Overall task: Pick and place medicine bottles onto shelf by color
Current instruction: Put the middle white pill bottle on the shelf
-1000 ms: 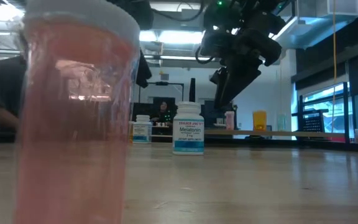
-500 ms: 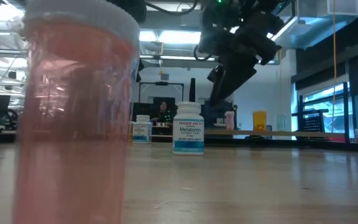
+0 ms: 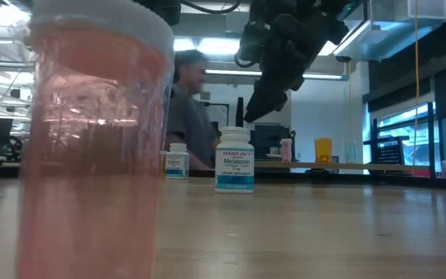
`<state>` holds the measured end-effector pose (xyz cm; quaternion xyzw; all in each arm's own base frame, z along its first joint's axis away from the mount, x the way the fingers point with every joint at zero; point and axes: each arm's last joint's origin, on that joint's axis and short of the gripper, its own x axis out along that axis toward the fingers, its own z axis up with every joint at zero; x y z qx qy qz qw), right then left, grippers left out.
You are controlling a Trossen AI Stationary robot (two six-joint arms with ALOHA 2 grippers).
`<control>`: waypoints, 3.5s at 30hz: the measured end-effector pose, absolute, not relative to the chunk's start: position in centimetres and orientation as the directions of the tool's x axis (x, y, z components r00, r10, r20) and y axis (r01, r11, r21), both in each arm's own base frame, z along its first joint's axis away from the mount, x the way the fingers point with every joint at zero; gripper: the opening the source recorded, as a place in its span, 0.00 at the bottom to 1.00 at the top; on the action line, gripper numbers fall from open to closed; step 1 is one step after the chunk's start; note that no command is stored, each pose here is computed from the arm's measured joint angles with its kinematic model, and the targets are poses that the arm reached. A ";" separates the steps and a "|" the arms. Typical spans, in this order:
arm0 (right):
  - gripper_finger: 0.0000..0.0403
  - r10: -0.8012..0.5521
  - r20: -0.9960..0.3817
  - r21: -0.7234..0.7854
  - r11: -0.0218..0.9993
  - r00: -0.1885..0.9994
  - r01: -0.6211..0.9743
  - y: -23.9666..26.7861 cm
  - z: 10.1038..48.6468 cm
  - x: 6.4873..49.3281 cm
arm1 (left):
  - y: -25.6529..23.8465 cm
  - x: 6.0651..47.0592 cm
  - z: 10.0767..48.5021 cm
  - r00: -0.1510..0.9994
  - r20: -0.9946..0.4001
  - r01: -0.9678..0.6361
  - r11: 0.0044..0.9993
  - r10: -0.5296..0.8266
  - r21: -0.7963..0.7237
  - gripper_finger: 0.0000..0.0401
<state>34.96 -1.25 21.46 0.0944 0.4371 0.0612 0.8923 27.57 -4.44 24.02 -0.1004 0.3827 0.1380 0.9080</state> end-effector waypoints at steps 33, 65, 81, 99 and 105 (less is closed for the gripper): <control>0.54 0.210 -0.754 0.154 0.978 0.623 -0.142 -0.2 20.3 36.0 | -4.4 27.6 24.1 0.673 -0.711 -0.346 0.936 0.203 -0.060 0.76; 0.54 0.165 -0.777 0.108 0.986 0.607 -0.130 0.5 18.3 36.9 | -4.4 27.6 24.1 0.673 -0.711 -0.345 0.937 0.202 -0.061 0.75; 0.41 0.160 -0.787 0.120 0.987 0.595 -0.106 0.9 17.1 37.4 | -4.4 27.6 24.1 0.674 -0.711 -0.345 0.937 0.202 -0.061 0.74; 0.43 0.146 -0.780 0.132 0.989 0.608 -0.068 0.8 19.2 37.1 | -4.4 27.6 24.0 0.668 -0.717 -0.339 0.939 0.200 -0.053 0.74; 0.43 0.139 -0.788 0.131 0.990 0.600 -0.056 0.8 22.1 35.7 | -4.4 27.5 23.9 0.657 -0.728 -0.336 0.940 0.198 -0.048 0.74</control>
